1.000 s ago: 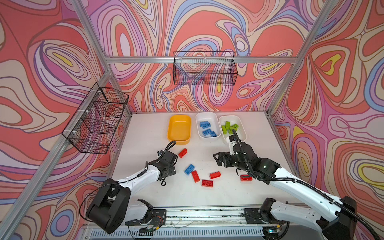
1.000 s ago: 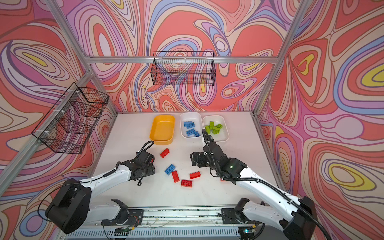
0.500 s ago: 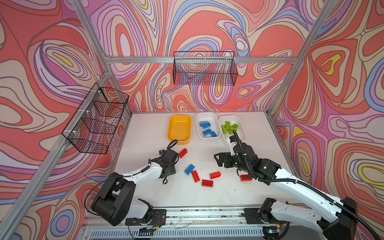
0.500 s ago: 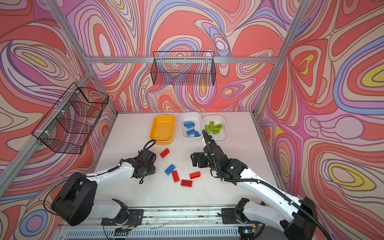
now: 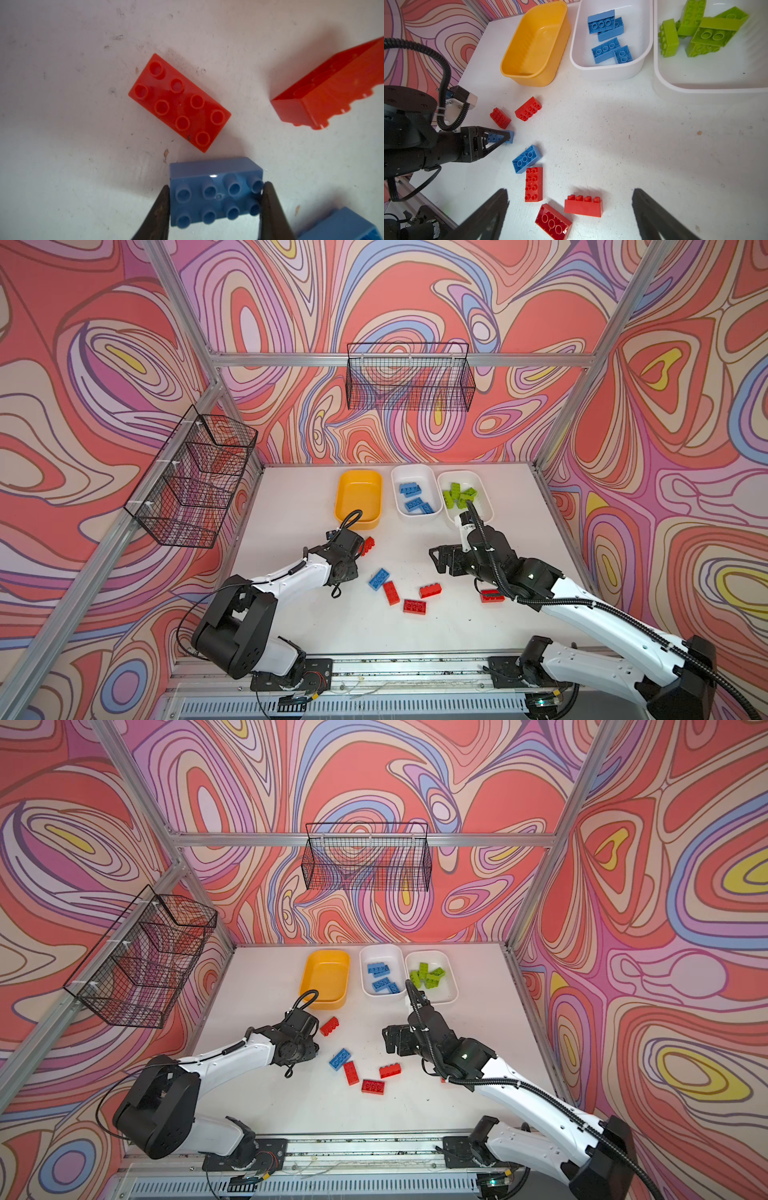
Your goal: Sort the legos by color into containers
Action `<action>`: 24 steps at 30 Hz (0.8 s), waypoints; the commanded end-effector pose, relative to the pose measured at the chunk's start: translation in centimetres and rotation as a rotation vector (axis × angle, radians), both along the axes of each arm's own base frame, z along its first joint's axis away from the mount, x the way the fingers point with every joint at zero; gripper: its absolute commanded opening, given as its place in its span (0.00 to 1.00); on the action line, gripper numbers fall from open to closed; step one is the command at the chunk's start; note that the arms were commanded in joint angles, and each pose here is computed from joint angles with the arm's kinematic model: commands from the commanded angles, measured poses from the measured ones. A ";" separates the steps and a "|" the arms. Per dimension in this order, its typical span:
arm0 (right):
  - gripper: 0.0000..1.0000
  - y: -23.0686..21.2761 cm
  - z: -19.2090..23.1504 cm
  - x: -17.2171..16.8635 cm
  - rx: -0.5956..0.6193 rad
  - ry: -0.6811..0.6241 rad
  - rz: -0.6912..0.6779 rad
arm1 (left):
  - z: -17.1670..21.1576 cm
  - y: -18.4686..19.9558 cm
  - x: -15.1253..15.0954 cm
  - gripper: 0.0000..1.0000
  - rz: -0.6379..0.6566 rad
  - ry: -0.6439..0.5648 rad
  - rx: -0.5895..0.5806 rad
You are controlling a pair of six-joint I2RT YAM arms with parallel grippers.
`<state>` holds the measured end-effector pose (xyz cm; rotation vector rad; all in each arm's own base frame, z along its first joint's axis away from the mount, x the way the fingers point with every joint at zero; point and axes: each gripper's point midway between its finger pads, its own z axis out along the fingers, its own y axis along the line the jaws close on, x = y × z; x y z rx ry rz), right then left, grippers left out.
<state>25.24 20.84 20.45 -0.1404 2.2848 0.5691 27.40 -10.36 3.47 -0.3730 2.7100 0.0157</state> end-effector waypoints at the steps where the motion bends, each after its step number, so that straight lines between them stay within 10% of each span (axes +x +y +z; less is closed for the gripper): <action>1: 0.98 -0.6 0.0 -0.2 -0.009 -0.015 -0.015 | 0.4 0.1 -0.5 0.25 -0.020 0.035 0.035; 24: 0.98 -2.2 0.8 -0.7 -0.019 -0.034 -0.062 | -2.7 -1.2 0.6 0.43 -0.094 0.130 0.100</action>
